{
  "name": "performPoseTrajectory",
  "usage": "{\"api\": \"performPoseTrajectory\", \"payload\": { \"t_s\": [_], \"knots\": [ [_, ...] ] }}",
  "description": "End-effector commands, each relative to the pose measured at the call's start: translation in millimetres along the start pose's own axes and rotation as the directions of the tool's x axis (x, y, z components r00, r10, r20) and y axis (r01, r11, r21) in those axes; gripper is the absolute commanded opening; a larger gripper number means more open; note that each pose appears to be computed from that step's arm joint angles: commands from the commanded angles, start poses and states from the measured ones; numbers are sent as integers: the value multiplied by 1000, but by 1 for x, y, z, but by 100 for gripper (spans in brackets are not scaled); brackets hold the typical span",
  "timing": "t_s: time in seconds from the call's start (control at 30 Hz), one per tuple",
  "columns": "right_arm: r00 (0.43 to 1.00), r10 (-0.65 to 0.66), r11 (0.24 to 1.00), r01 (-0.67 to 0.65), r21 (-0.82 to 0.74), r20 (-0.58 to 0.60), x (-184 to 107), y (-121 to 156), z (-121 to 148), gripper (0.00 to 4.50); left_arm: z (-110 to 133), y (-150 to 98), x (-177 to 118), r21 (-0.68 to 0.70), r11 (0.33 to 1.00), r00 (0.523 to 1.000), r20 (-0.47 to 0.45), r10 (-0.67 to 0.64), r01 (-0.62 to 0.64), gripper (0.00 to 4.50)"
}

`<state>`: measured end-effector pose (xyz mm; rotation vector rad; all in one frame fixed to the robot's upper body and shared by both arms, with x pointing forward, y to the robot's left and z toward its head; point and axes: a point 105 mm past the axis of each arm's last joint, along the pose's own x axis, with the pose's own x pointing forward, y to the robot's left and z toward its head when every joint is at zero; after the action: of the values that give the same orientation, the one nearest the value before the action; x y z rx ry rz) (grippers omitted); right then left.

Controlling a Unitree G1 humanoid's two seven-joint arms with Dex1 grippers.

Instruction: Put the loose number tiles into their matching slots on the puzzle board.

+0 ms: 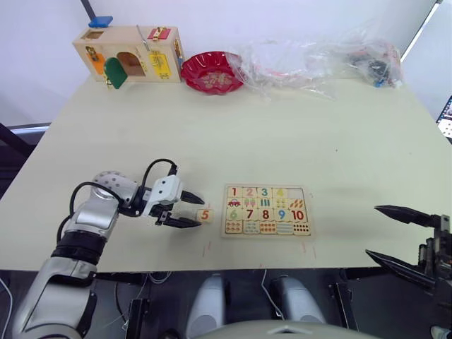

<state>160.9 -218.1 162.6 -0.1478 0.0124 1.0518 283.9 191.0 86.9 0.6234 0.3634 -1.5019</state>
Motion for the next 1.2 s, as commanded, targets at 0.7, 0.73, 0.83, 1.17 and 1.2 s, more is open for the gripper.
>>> {"api": "performPoseTrajectory", "payload": {
  "t_s": [0.7, 0.73, 0.83, 1.17, 1.2],
  "knots": [
    [999, -37, 998, 38, -47, 16, -7, -2, 7, 450, 58, 15, -22, 49, 999, 998, -67, 3, 0, 100],
    [999, -40, 998, 40, -49, 17, -8, -2, 7, 450, 69, 15, -23, 58, 998, 997, -81, -11, 15, 100],
    [999, -45, 998, 45, -54, 17, -8, -2, 7, 450, 89, 18, -22, 42, 999, 993, -113, -20, 24, 100],
    [995, -98, 990, 97, -99, -6, -13, 2, 15, 450, 175, 37, 21, 70, 996, 972, -234, -34, 52, 100],
    [994, -105, 989, 103, -101, -7, -13, 2, 15, 450, 179, 40, 27, 65, 997, 968, -248, -29, 47, 100]
  ]
}}
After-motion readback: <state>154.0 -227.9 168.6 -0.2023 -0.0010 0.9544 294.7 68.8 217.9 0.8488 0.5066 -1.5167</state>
